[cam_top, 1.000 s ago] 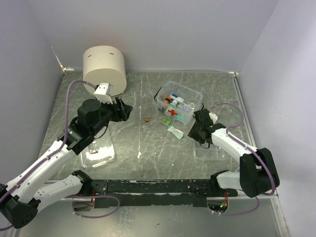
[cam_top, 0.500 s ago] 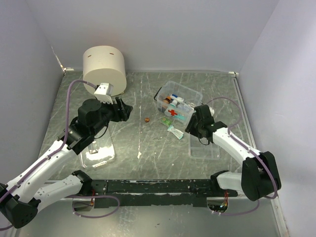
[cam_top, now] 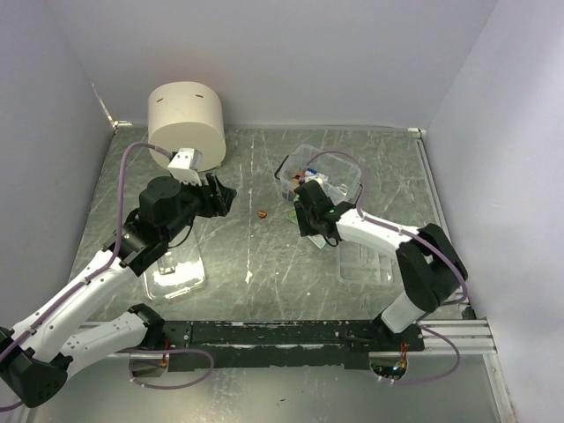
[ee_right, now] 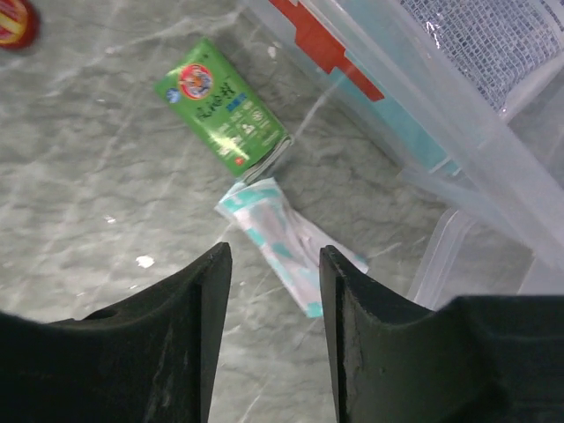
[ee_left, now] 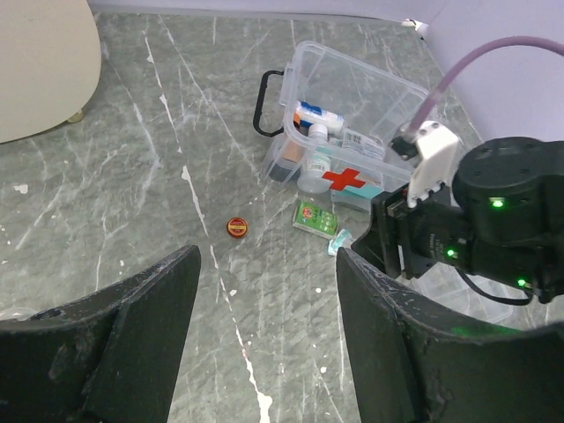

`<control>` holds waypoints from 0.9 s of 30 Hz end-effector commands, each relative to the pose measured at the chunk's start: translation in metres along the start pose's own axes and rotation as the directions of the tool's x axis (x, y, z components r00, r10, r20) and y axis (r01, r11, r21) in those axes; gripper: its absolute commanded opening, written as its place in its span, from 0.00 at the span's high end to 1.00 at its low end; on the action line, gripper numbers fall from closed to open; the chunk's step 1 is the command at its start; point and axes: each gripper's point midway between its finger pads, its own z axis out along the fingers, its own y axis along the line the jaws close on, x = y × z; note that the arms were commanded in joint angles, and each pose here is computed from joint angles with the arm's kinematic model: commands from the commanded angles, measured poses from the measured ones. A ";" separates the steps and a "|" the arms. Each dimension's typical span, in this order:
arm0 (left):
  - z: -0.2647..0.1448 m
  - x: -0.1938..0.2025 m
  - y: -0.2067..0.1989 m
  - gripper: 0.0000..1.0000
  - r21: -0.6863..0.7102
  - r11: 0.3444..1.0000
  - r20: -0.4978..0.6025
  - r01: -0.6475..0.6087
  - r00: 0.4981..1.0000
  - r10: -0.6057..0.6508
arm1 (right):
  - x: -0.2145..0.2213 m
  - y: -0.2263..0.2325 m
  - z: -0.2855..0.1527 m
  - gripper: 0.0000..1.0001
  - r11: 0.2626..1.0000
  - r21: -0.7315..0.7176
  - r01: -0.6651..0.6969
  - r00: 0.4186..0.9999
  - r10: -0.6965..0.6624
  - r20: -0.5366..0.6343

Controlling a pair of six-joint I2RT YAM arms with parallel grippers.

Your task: Organize the medicine kit

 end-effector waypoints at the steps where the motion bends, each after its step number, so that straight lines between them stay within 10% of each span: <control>1: -0.003 -0.012 0.003 0.27 -0.016 1.000 0.041 -0.011 0.999 0.012 | 0.000 -0.016 0.011 0.57 0.980 0.076 0.184 0.983 -0.182 -0.034; 11: -0.001 -0.010 0.002 0.27 -0.017 1.000 0.031 -0.010 0.999 0.010 | 0.028 -0.007 0.022 0.62 0.962 -0.020 0.271 0.955 -0.271 -0.123; 27: -0.002 -0.010 0.002 0.27 -0.016 1.000 0.034 -0.008 0.999 0.009 | 0.013 -0.001 0.016 1.00 0.980 -0.014 0.198 0.976 -0.198 -0.094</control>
